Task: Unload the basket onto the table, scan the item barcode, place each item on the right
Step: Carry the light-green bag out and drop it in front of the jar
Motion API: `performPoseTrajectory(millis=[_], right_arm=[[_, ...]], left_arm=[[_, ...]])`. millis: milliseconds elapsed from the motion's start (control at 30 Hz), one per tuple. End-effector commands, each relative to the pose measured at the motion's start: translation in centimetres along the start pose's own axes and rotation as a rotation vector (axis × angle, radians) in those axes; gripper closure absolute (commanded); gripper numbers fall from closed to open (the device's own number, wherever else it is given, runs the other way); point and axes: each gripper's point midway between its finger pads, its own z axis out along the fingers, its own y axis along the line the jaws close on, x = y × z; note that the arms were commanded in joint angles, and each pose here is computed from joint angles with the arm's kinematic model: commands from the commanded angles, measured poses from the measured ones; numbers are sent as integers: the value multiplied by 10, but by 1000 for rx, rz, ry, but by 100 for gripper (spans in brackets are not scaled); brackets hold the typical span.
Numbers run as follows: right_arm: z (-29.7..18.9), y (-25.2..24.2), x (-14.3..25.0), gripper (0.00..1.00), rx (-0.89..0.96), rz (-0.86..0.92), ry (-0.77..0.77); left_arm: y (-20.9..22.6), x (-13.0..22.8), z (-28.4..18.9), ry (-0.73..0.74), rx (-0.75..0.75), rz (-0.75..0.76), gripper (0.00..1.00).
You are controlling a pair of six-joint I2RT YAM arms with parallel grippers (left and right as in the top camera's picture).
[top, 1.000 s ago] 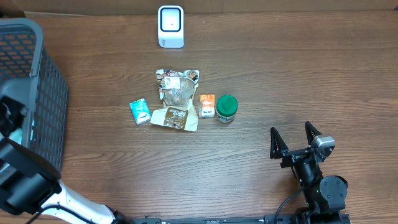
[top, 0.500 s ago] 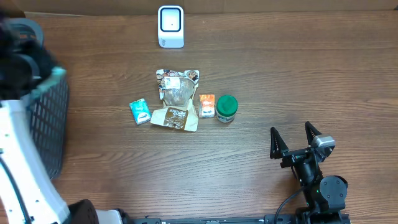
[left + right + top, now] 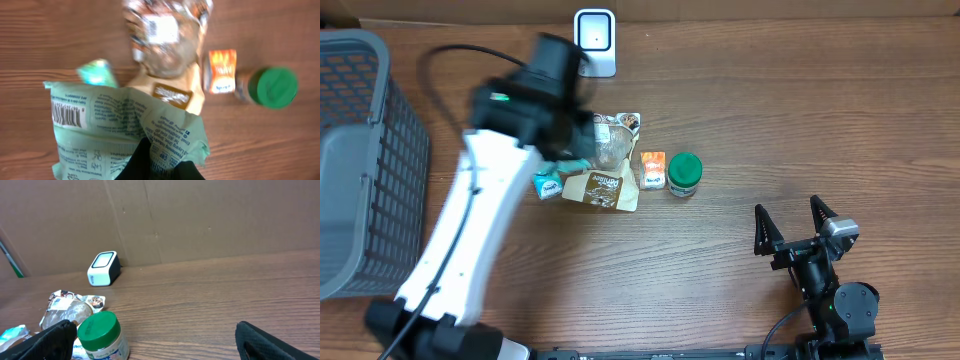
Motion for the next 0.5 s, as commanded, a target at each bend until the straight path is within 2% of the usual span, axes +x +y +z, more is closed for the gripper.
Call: performPoseTrajectory(millis=[0,233,467], right_arm=[[0,-2,3,0,5,3,1],[0,-2,3,0,4,3,1],[0,-2,3,0,5,3,1]], left_arm=[[-20,19,28,41,-55,83,96],[-57,54,71,131,-91,224,96],[-73,79,103,226,-135,80,96]])
